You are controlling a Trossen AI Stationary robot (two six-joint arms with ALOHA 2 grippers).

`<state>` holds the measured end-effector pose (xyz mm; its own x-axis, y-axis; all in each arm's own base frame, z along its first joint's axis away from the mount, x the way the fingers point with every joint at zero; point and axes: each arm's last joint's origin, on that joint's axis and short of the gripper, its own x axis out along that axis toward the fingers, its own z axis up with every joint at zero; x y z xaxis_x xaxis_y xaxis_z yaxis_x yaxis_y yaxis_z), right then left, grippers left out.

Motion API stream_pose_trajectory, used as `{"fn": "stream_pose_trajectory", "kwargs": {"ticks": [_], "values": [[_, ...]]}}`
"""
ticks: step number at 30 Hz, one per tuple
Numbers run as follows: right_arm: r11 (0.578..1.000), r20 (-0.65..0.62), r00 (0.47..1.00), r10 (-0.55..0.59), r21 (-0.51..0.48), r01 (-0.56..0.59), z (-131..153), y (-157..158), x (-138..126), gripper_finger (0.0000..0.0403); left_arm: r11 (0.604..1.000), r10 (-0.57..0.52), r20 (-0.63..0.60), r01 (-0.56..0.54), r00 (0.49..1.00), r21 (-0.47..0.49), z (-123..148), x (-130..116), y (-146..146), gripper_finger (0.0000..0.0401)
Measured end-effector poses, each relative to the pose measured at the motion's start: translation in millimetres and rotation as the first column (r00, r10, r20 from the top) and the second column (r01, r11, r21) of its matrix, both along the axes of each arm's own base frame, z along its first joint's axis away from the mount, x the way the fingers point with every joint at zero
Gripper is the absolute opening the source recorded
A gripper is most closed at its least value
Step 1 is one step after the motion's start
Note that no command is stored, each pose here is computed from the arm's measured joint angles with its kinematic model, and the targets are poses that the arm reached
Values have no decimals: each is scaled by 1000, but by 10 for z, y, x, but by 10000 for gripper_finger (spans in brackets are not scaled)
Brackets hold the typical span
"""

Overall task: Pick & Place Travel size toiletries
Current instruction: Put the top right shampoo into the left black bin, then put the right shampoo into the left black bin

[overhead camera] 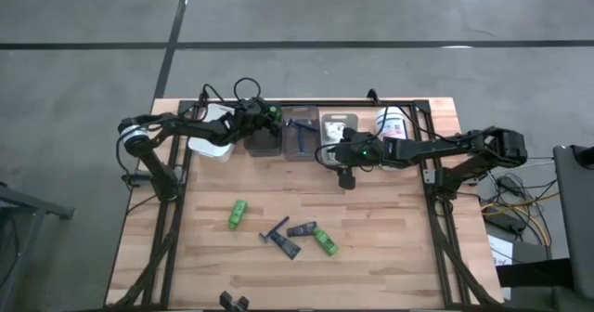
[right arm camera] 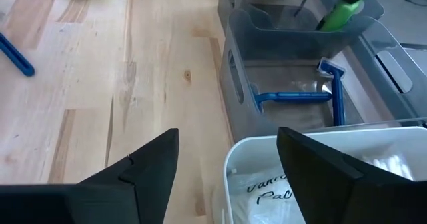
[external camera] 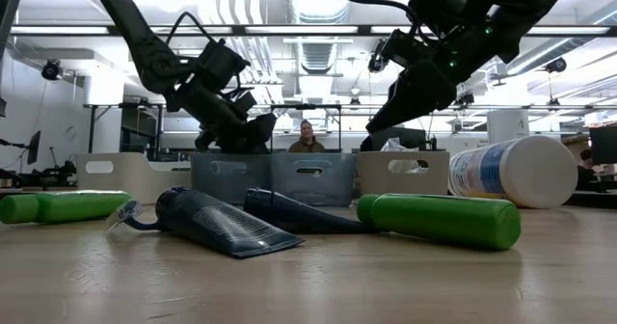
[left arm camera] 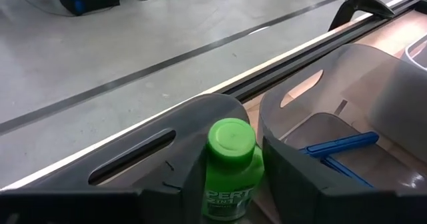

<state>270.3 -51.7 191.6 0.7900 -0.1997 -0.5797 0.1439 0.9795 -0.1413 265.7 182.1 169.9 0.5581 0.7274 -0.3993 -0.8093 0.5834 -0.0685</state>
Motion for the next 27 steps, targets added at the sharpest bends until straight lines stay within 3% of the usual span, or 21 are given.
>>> {"fn": "stream_pose_trajectory", "kwargs": {"ticks": [11,19,27], "values": [[1000,3,1000,-10,13,10,0,0,0,285,1000,-4,9,4,1000,16,61,-14,-10,213],[998,10,999,-34,48,34,-1,2,-1,310,996,-35,35,32,999,88,291,-49,-73,214],[997,11,999,-48,69,47,23,7,2,327,971,-142,43,130,989,201,592,-79,-360,214]]}}
